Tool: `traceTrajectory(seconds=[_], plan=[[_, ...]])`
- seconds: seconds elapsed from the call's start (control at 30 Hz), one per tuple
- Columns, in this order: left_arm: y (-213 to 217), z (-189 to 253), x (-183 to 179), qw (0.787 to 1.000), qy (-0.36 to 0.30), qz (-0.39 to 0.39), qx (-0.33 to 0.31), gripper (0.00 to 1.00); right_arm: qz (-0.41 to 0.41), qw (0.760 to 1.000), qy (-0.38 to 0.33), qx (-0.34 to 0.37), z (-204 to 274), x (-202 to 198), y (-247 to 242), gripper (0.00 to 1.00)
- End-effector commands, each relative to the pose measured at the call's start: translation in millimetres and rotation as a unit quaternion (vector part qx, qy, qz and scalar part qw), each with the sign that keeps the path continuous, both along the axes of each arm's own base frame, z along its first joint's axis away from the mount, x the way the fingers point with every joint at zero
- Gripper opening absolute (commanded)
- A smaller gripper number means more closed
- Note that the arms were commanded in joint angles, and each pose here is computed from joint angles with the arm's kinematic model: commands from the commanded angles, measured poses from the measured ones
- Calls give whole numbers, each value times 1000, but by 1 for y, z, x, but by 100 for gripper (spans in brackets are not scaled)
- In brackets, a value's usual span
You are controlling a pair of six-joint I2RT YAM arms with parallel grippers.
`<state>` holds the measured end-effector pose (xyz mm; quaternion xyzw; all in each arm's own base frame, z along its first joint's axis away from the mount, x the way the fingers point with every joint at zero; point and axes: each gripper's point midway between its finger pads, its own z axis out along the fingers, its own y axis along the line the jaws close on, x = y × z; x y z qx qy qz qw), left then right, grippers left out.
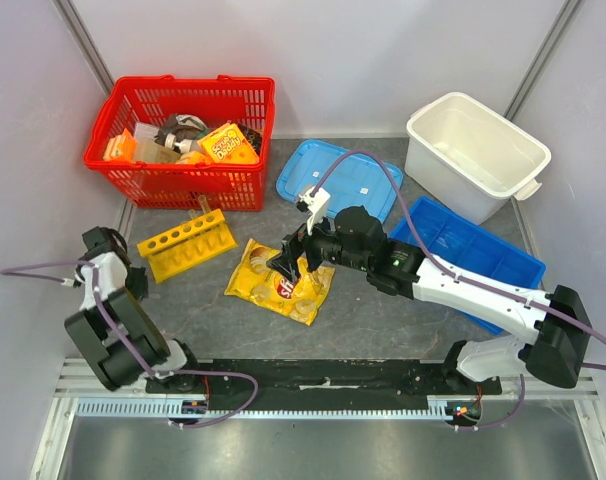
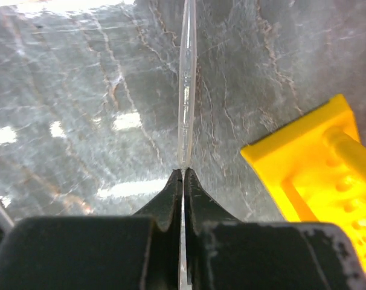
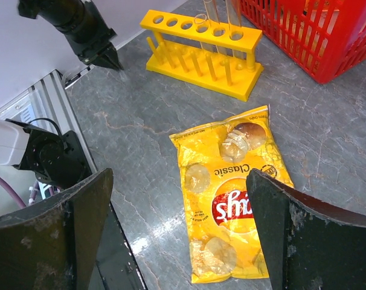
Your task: Organize the chemistry lab equipment
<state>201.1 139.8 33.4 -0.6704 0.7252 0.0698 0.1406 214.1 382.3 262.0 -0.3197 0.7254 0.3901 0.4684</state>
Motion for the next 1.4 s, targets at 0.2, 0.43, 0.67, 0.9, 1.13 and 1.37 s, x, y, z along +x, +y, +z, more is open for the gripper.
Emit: traceTrajectory(seconds=[0.2, 0.43, 0.67, 0.9, 1.13, 1.37], plan=[[17, 126, 13, 983, -137, 8, 123, 2, -3, 999, -15, 51, 43, -7, -6, 98], [-38, 211, 73, 916, -262, -246, 178, 2, -86, 996, -20, 19, 44, 21, -19, 98], [-150, 274, 88, 755, -446, -461, 137, 2, -109, 992, -49, 44, 82, 31, -21, 98], [-250, 283, 67, 583, -539, -608, 18, 2, -105, 988, -51, 100, 110, 35, -14, 93], [-308, 277, 45, 483, -547, -682, -45, 2, -100, 981, -26, 164, 111, 41, -5, 80], [-341, 269, 41, 441, -547, -707, -81, 2, -122, 977, -1, 176, 95, 57, 1, 72]])
